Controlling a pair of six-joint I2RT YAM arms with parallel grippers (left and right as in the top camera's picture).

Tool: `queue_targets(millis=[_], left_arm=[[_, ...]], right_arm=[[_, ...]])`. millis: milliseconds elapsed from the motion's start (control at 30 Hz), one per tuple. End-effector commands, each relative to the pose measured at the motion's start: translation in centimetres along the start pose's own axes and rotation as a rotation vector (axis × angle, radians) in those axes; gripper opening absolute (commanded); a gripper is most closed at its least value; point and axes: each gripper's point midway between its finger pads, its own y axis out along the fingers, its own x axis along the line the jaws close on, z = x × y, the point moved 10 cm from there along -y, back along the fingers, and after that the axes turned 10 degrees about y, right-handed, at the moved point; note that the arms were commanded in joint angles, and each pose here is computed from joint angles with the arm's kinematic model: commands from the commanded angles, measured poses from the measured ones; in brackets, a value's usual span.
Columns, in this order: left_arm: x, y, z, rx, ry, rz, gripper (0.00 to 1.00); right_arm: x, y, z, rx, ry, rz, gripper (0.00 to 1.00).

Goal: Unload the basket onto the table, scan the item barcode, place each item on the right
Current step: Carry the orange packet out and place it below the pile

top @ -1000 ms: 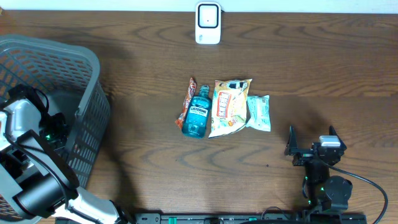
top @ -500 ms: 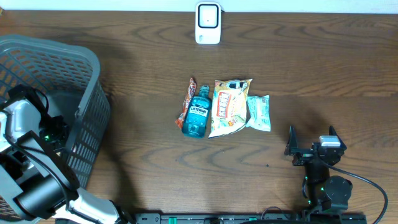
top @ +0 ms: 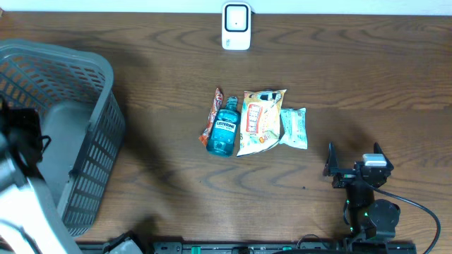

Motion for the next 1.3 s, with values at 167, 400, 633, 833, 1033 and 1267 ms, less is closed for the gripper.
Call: queue_targets(millis=[167, 400, 633, 833, 1033, 1267], left_arm=[[-3.1, -8.8, 5.5, 0.117, 0.29, 0.455, 0.29], [-3.6, -8.8, 14.0, 0.448, 0.745, 0.578, 0.29], [-2.2, -6.7, 24.7, 0.741, 1.126, 0.519, 0.29], [-1.0, -5.0, 33.3, 0.845, 1.364, 0.429, 0.29], [1.1, -3.4, 41.2, 0.936, 1.487, 0.362, 0.29], [4.0, -1.6, 46.8, 0.983, 1.554, 0.291, 0.29]], right_arm=[[0.1, 0.0, 0.0, -0.001, -0.005, -0.004, 0.99], [0.1, 0.0, 0.0, -0.001, -0.005, -0.004, 0.99], [0.1, 0.0, 0.0, -0.001, -0.005, -0.004, 0.99], [0.1, 0.0, 0.0, -0.001, -0.005, -0.004, 0.99], [0.1, 0.0, 0.0, -0.001, -0.005, -0.004, 0.99], [0.1, 0.0, 0.0, -0.001, -0.005, -0.004, 0.99]])
